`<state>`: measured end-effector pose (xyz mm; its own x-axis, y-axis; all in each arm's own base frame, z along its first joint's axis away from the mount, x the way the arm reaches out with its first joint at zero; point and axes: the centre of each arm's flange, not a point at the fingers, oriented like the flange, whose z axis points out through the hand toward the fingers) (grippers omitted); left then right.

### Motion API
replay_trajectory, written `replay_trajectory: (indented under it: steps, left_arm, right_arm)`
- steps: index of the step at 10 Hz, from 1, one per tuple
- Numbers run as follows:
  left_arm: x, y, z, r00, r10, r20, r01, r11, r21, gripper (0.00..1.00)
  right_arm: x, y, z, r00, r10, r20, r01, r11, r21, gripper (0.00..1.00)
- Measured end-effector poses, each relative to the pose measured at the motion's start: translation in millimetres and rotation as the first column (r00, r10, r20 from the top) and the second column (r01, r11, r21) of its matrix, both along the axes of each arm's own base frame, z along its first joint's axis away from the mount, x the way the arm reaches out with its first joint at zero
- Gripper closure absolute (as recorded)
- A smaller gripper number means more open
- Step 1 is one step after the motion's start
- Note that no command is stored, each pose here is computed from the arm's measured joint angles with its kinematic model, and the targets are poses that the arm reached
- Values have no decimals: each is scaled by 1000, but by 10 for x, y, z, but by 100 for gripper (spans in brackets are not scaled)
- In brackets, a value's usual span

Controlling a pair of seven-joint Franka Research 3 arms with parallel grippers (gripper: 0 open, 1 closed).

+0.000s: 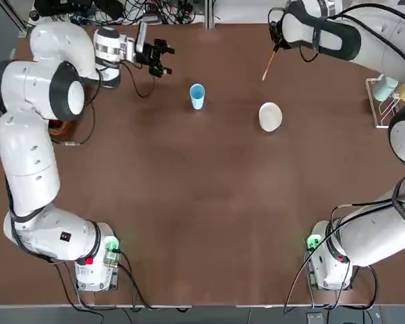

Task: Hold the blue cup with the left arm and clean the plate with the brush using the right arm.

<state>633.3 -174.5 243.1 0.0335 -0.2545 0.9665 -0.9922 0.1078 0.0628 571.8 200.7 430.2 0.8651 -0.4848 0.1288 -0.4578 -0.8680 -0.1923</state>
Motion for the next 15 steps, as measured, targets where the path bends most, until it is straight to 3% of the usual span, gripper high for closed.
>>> replay_trajectory:
  steps: [3, 5, 8, 9, 11, 14, 15]
  left_arm:
    - [-2, 428, 402, 977, 13, -212, 15, 991, 134, 0]
    - [2, 519, 676, 951, 60, -305, 9, 975, 222, 0]
    - [35, 594, 1152, 865, 211, -455, 4, 904, 427, 0]
    - [44, 634, 1306, 846, 268, -460, -3, 866, 499, 0]
    - [101, 813, 1371, 839, 392, -377, -53, 748, 661, 0]
    - [94, 1018, 1601, 730, 620, -287, -97, 509, 855, 0]
    - [70, 1073, 1707, 710, 662, -241, -107, 439, 892, 0]
  right_arm:
    - [-138, -177, -108, 999, -7, 39, 6, 1000, 22, 95]
    - [-321, -235, -250, 995, -13, 98, 9, 999, 40, 95]
    - [-493, -316, -365, 990, -43, 134, 34, 997, 75, 95]
    - [-524, -336, -383, 989, -49, 141, 38, 996, 80, 95]
    - [-594, -379, -456, 983, -58, 174, 43, 995, 89, 95]
    - [-721, -451, -627, 975, -70, 211, 51, 994, 94, 95]
    - [-749, -481, -668, 972, -76, 222, 56, 994, 96, 95]
